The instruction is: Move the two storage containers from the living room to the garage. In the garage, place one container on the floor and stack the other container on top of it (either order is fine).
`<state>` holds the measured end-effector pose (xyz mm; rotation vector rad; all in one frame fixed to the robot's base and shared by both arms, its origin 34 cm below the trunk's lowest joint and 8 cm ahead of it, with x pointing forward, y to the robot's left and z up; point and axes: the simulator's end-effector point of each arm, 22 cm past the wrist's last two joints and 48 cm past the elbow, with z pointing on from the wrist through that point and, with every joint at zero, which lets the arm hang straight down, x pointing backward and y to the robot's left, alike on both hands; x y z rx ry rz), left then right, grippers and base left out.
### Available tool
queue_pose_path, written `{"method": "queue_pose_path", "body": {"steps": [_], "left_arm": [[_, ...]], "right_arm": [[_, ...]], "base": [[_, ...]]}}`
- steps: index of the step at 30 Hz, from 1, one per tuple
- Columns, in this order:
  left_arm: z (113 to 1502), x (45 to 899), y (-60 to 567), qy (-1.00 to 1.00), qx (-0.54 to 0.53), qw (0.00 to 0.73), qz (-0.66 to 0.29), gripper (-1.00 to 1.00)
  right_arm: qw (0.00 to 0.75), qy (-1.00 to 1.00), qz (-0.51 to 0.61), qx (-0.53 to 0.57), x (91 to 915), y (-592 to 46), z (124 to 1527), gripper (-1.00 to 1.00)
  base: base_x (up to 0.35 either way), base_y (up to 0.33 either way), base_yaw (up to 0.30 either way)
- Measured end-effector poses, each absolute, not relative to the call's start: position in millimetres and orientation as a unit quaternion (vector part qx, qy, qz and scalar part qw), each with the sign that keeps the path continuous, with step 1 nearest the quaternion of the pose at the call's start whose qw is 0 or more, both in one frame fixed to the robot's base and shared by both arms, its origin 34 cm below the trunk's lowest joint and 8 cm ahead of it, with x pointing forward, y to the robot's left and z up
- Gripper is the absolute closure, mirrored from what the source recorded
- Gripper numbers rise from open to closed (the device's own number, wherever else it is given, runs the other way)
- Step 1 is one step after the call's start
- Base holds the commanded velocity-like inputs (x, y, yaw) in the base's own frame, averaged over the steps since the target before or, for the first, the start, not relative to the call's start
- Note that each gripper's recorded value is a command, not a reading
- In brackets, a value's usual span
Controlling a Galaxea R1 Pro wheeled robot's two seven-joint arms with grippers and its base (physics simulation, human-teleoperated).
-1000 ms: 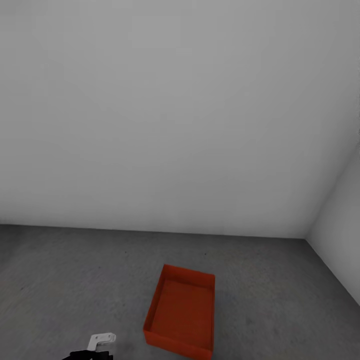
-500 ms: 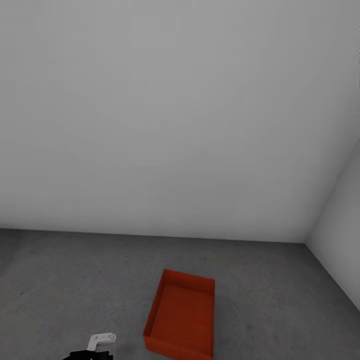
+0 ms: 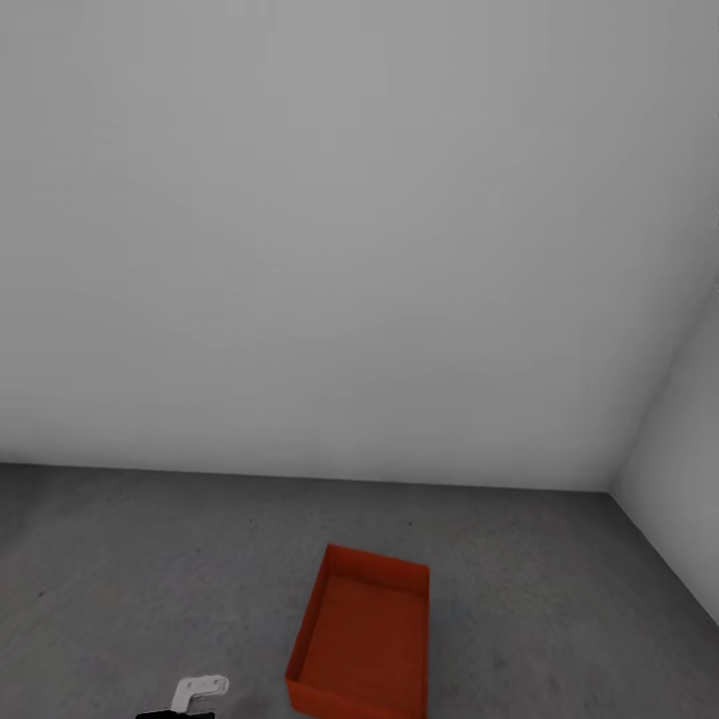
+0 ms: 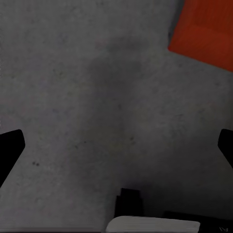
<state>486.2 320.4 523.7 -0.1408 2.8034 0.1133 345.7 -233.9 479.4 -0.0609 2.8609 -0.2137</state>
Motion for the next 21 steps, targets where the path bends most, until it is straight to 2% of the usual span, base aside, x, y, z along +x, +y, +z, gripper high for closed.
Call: {"method": "queue_pose_path", "body": {"steps": [21], "left_arm": [[524,474,319,0.984,-0.049,0.165,0.039,-1.0]], "right_arm": [[0.139,0.988,-0.07,-0.021,339,-231,481,-1.0]], "base": [[0.0,0.0,0.0]]}}
